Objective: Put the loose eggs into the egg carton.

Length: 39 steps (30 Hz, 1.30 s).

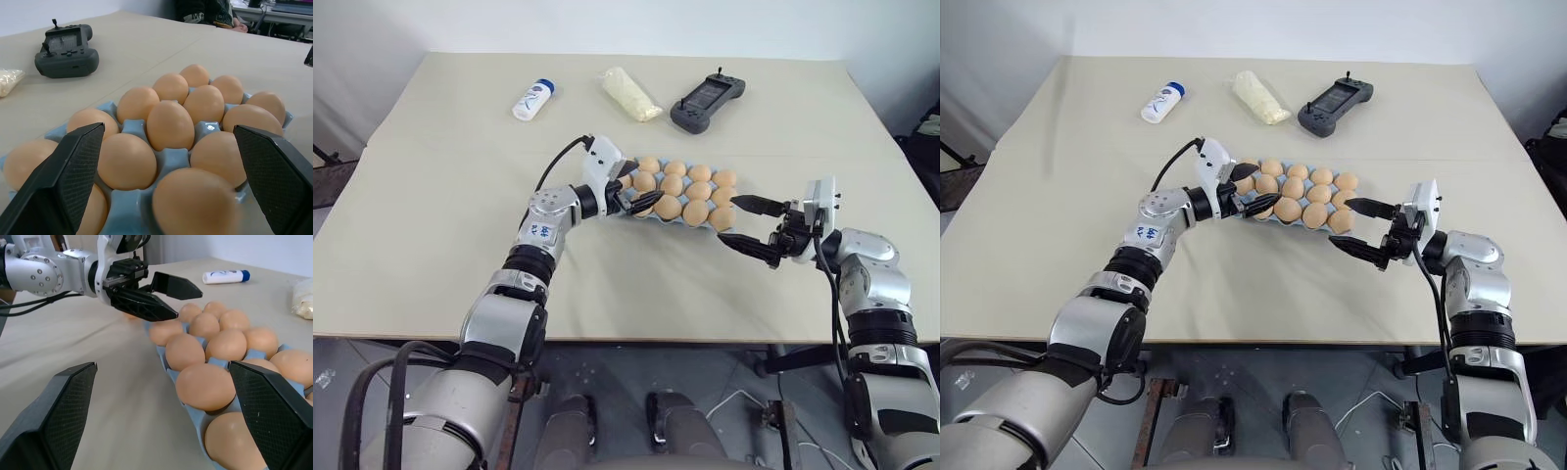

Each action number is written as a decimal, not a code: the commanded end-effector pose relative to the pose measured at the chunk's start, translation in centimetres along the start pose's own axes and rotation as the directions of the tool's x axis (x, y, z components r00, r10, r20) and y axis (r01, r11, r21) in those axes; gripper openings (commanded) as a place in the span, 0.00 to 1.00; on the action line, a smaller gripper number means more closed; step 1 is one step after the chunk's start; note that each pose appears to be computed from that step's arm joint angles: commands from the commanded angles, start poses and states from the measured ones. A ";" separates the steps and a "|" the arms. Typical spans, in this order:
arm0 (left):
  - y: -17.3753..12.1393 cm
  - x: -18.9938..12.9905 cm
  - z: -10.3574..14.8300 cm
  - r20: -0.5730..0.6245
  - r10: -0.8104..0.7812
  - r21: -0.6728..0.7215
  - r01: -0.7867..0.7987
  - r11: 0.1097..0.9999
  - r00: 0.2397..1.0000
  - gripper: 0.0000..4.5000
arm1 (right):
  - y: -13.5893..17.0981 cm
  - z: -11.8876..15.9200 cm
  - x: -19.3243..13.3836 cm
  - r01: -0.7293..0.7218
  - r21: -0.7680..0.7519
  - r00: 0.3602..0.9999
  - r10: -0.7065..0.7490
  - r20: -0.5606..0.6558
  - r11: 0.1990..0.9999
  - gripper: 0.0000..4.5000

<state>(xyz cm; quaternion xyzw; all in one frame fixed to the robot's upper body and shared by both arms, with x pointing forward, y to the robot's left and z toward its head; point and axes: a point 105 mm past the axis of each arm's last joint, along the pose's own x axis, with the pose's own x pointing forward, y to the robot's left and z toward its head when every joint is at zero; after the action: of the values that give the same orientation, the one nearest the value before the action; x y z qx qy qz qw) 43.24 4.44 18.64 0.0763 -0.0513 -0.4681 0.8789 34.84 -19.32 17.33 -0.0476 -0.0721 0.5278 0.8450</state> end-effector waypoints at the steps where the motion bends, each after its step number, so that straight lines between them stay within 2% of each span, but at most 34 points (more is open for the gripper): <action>1: 1.6 -1.3 5.0 0.141 0.038 0.067 -0.047 0.997 0.989 1.00 | -0.2 1.4 -0.5 0.026 -0.025 0.998 -0.024 0.060 0.999 1.00; 5: 2.9 -5.0 7.2 0.177 0.122 0.097 -0.141 0.985 0.977 1.00 | 0.0 1.2 -0.3 0.018 -0.013 0.998 -0.017 0.059 1.000 1.00; 8: 3.1 -8.5 6.9 0.156 0.201 0.099 -0.217 0.971 0.967 1.00 | 0.1 1.1 0.1 -0.001 -0.005 0.999 0.002 0.043 1.000 1.00; 15: 1.4 -16.7 2.3 -0.021 0.336 0.062 -0.334 0.940 0.942 1.00 | -0.5 1.1 0.9 -0.045 0.002 0.999 0.045 0.002 0.999 1.00; 24: 0.3 -24.7 -4.0 -0.162 0.541 -0.057 -0.555 0.830 0.825 1.00 | -1.0 1.3 1.9 -0.098 0.002 0.995 0.098 -0.025 0.995 1.00; 28: -0.1 -25.0 -4.0 -0.143 0.560 -0.069 -0.572 0.817 0.816 1.00 | -1.1 1.4 2.0 -0.101 0.002 0.994 0.101 -0.030 0.995 1.00; 30: 0.8 -24.1 -3.4 -0.114 0.565 -0.064 -0.573 0.817 0.817 1.00 | -1.1 1.3 2.1 -0.106 0.004 0.994 0.106 -0.036 0.994 1.00; 39: 5.5 -15.6 -2.0 -0.036 0.456 -0.047 -0.457 0.888 0.889 1.00 | -0.8 1.1 2.4 -0.122 0.006 0.991 0.122 -0.048 0.992 1.00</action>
<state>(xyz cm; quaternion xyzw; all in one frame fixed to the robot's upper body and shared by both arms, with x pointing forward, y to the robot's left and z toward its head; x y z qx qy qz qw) 38.78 20.71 17.24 0.0320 -0.0405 -0.2458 0.9679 36.52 -17.46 17.55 -0.0496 -0.0296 0.5737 0.8170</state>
